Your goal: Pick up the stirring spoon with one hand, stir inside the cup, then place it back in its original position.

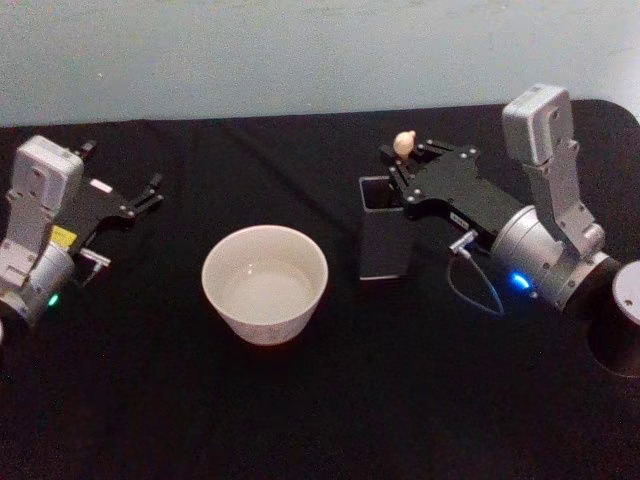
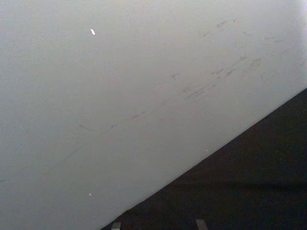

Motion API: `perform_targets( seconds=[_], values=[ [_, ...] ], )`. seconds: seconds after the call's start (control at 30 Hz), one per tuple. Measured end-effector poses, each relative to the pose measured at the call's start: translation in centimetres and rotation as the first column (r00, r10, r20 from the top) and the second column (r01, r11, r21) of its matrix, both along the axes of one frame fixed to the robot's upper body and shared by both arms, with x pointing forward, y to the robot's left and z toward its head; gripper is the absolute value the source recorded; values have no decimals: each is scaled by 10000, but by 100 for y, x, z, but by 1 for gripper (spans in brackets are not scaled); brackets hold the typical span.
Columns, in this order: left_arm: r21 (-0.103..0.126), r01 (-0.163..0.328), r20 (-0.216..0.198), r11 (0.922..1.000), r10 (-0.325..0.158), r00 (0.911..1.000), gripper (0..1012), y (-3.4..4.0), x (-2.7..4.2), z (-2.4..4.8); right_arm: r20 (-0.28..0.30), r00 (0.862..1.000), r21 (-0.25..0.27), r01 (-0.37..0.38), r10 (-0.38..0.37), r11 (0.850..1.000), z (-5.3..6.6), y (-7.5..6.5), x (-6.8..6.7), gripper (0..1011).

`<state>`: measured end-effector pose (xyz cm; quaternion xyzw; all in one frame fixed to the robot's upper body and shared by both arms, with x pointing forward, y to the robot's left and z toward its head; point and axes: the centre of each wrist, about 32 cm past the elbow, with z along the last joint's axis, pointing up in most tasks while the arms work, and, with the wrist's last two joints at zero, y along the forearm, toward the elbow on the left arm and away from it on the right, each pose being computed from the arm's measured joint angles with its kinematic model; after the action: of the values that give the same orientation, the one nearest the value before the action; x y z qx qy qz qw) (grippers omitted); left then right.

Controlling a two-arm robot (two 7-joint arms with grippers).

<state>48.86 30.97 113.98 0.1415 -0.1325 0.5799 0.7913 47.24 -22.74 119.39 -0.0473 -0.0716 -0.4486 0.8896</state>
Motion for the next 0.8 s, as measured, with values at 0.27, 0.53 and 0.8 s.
perform_targets(
  seconds=[0.27,0.53,0.8],
  values=[
    [0,0,0,10000,0,10000,1001,0,0,0,-367,9992,-46,157,-158,9999,-58,20,4,174],
    [0,0,0,10000,0,10000,1001,0,0,0,-613,9980,-119,139,-146,9998,-105,41,2,174],
    [0,0,0,10000,0,10000,1001,0,0,0,-771,9970,-246,59,-78,9997,-137,49,-17,174]
  ],
)
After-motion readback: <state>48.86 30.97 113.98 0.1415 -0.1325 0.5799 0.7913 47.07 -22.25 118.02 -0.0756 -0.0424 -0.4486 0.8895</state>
